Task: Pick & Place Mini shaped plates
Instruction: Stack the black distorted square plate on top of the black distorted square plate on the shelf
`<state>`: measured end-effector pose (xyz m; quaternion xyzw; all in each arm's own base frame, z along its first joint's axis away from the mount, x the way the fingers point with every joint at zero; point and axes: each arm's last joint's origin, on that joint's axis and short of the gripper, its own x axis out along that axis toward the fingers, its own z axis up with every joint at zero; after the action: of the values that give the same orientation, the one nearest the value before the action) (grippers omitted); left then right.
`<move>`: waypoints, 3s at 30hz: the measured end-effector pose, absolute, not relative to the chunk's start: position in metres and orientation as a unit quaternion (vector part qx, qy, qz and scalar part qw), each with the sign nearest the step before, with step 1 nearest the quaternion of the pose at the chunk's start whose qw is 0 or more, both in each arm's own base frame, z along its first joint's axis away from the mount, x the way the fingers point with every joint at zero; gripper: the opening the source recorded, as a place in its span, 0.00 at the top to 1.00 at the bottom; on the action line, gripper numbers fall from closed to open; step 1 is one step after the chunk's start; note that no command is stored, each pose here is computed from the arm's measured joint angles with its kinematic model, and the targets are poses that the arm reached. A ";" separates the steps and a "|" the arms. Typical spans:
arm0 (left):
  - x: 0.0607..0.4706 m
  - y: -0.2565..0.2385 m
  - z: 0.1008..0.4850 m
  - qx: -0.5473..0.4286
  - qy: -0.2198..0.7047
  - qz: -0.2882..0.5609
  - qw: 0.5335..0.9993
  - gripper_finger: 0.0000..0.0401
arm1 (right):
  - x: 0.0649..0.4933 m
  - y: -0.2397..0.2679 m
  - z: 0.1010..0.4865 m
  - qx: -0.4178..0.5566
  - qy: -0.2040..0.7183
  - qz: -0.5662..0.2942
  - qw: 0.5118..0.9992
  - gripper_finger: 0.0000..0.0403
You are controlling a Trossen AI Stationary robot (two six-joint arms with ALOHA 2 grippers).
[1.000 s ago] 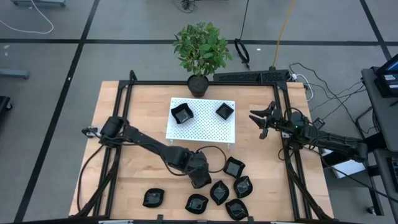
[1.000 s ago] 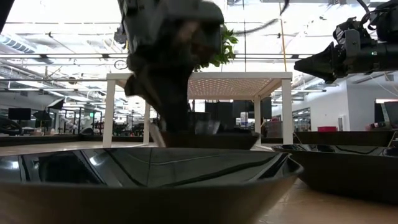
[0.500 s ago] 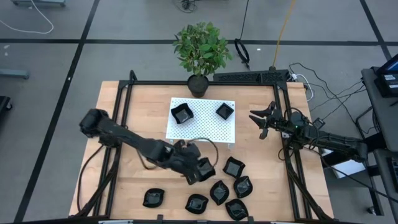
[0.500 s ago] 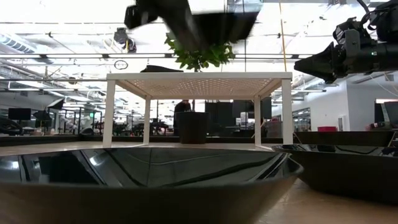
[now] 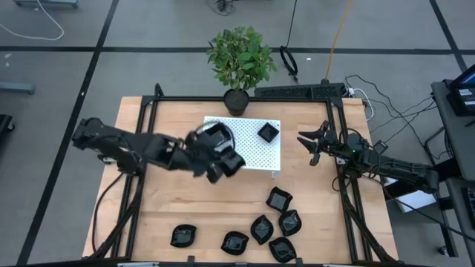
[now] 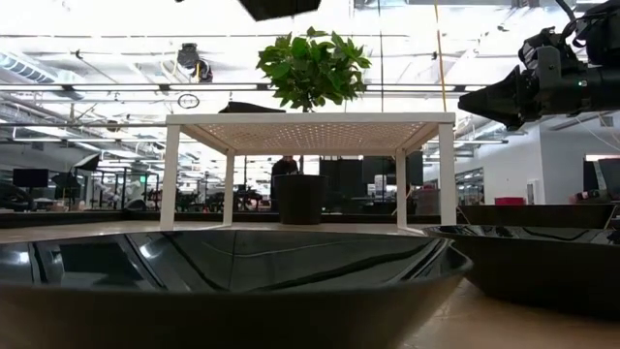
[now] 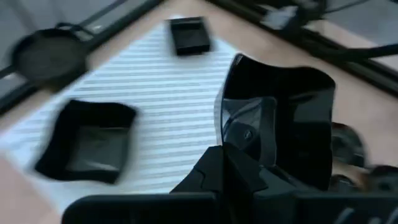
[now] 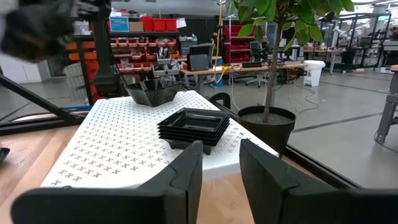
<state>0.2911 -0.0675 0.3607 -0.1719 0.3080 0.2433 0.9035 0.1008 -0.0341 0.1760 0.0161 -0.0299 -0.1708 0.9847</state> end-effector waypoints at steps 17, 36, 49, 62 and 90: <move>0.269 0.044 0.360 -0.204 0.400 0.317 0.835 0.99 | 0.101 -0.034 0.176 0.016 -0.030 -0.171 0.985 0.77; 0.283 0.062 0.330 -0.179 0.486 0.334 0.788 0.98 | 0.101 -0.034 0.176 0.016 -0.030 -0.171 0.985 0.77; 0.291 0.065 0.317 -0.180 0.505 0.343 0.771 0.88 | 0.101 -0.034 0.176 0.016 -0.030 -0.171 0.985 0.76; 0.289 0.050 0.324 -0.173 0.518 0.272 0.792 0.57 | 0.101 -0.034 0.176 0.016 -0.030 -0.171 0.985 0.77; 0.245 -0.067 0.325 -0.002 0.256 0.111 0.960 0.68 | 0.101 -0.034 0.175 0.017 -0.026 -0.171 0.985 0.77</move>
<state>0.2449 -0.0665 0.3251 -0.0020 0.2565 0.1111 0.9601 0.1013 -0.0342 0.1754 0.0166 -0.0265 -0.1708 0.9848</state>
